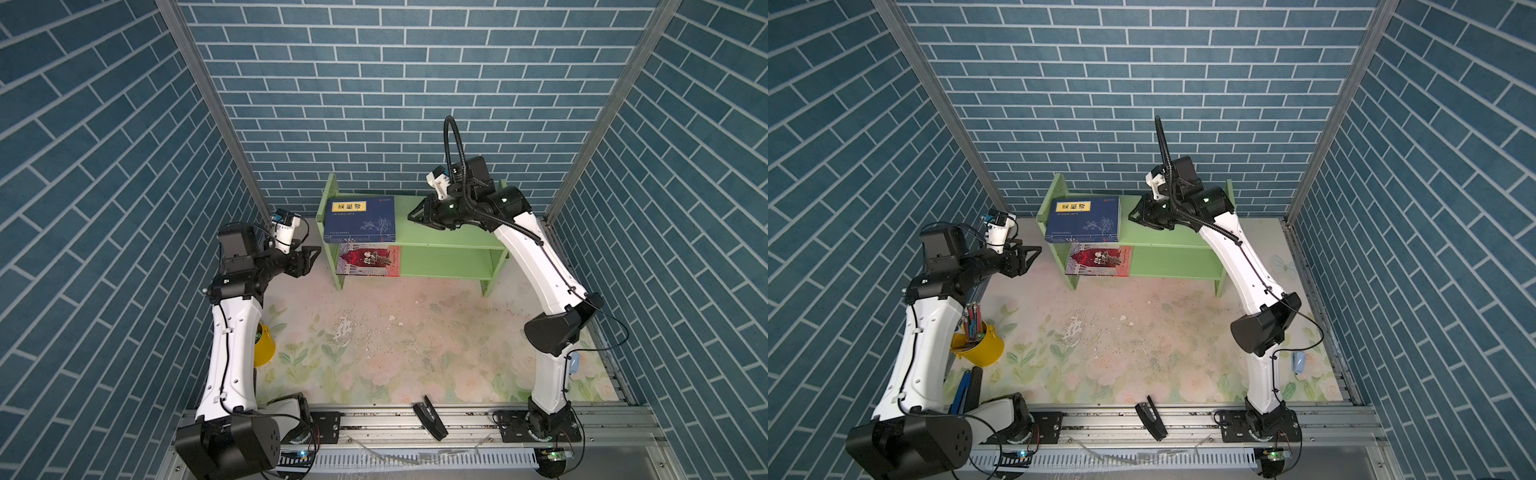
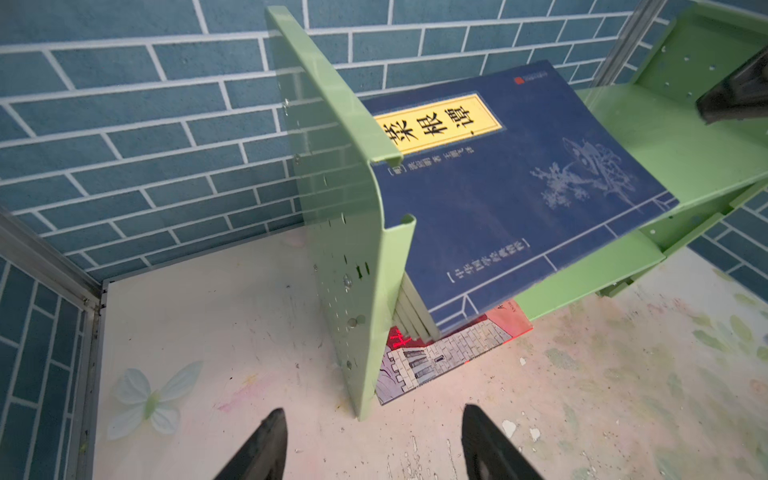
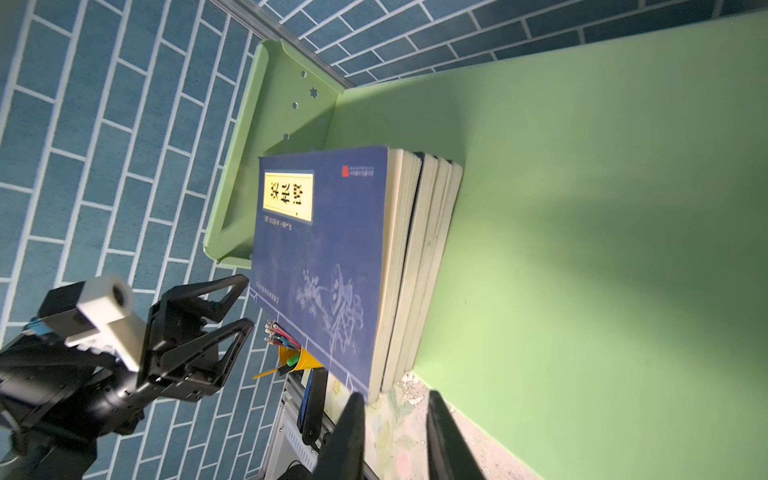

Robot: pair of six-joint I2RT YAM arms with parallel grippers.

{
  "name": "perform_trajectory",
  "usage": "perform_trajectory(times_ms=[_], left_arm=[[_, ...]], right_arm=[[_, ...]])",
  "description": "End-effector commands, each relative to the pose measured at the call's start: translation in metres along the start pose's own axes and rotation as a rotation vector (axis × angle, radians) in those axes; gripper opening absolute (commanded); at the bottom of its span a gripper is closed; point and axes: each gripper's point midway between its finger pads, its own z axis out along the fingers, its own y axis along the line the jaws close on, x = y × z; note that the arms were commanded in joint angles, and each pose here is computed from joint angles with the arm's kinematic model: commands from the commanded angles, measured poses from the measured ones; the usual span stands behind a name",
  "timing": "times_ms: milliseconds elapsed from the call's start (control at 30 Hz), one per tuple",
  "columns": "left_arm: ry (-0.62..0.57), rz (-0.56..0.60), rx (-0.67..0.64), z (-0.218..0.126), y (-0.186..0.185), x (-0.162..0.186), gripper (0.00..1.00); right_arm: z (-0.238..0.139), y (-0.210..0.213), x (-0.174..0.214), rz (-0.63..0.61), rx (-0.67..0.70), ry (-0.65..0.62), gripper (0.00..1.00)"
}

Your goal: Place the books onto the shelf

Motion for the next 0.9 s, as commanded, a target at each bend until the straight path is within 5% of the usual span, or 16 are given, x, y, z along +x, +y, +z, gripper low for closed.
perform_trajectory(times_ms=[0, 167, 367, 867], left_arm=[[-0.058, 0.109, 0.032, 0.003, -0.006, -0.006, 0.64], [-0.121, 0.076, -0.035, 0.006, 0.009, -0.016, 0.64], [-0.182, 0.077, 0.108, 0.009, -0.012, -0.026, 0.65], [-0.153, 0.115, 0.068, 0.032, -0.009, -0.019, 0.65]], right_arm=[[-0.028, 0.005, 0.005, -0.068, 0.017, -0.040, 0.27], [-0.039, 0.003, 0.016, -0.070, 0.020, -0.047, 0.27], [-0.041, -0.003, 0.029, -0.062, 0.022, -0.039, 0.27], [-0.041, 0.000, 0.035, -0.043, -0.014, -0.037, 0.27]])
